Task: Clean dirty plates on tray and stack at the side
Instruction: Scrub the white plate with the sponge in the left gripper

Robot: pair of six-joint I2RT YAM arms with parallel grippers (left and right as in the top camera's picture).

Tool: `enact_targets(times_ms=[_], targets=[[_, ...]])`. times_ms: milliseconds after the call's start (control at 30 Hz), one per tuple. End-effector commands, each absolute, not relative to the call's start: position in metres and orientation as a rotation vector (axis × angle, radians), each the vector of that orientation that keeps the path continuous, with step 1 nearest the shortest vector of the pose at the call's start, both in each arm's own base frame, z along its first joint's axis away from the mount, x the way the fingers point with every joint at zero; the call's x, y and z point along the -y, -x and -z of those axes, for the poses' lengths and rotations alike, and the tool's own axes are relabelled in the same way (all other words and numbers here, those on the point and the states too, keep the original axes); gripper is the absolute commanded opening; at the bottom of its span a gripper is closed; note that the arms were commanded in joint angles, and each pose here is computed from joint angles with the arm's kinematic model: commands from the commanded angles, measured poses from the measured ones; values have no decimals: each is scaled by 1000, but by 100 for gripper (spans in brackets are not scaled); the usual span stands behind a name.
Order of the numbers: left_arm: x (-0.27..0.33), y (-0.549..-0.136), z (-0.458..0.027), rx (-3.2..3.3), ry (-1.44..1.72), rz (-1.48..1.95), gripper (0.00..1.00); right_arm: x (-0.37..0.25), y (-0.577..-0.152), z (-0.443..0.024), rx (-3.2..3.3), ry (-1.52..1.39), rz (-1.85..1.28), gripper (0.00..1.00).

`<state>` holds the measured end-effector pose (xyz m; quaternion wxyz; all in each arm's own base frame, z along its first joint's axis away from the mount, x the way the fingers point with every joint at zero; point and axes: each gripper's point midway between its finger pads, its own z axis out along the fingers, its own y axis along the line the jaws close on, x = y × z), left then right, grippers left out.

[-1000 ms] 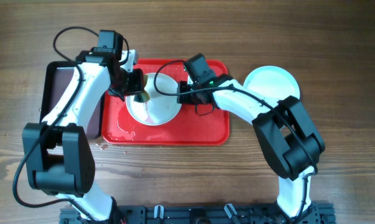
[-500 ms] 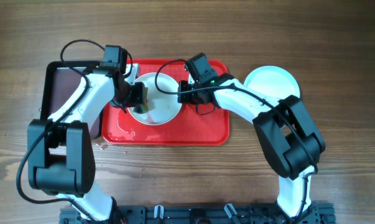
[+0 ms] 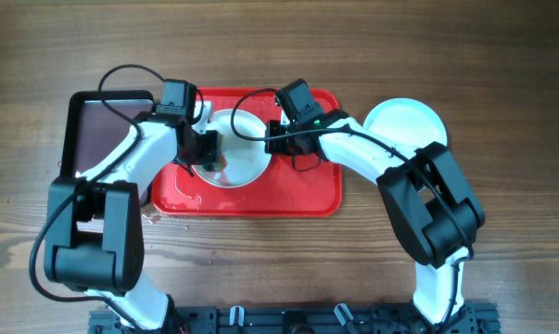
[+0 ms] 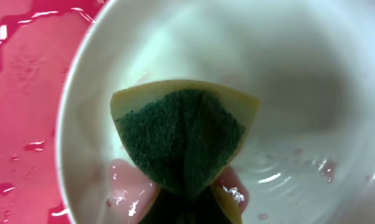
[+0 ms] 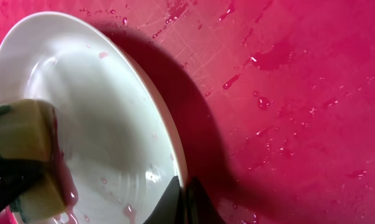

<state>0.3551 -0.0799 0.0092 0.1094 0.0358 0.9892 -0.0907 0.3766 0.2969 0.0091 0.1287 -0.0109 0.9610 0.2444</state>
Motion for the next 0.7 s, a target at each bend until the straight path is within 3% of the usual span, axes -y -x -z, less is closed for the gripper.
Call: enact_targets(times_ms=[0, 267, 667], targets=[[119, -334, -1, -2935, -236, 453, 4, -297, -372, 5, -2827, 46, -727, 4], [146, -350, -14, -2835, -180, 646, 4, -298, -371, 4, -2829, 50, -735, 4], [69, -408, -17, -2651, 152, 7, 4, -298, -371, 4, -2829, 50, -736, 4]])
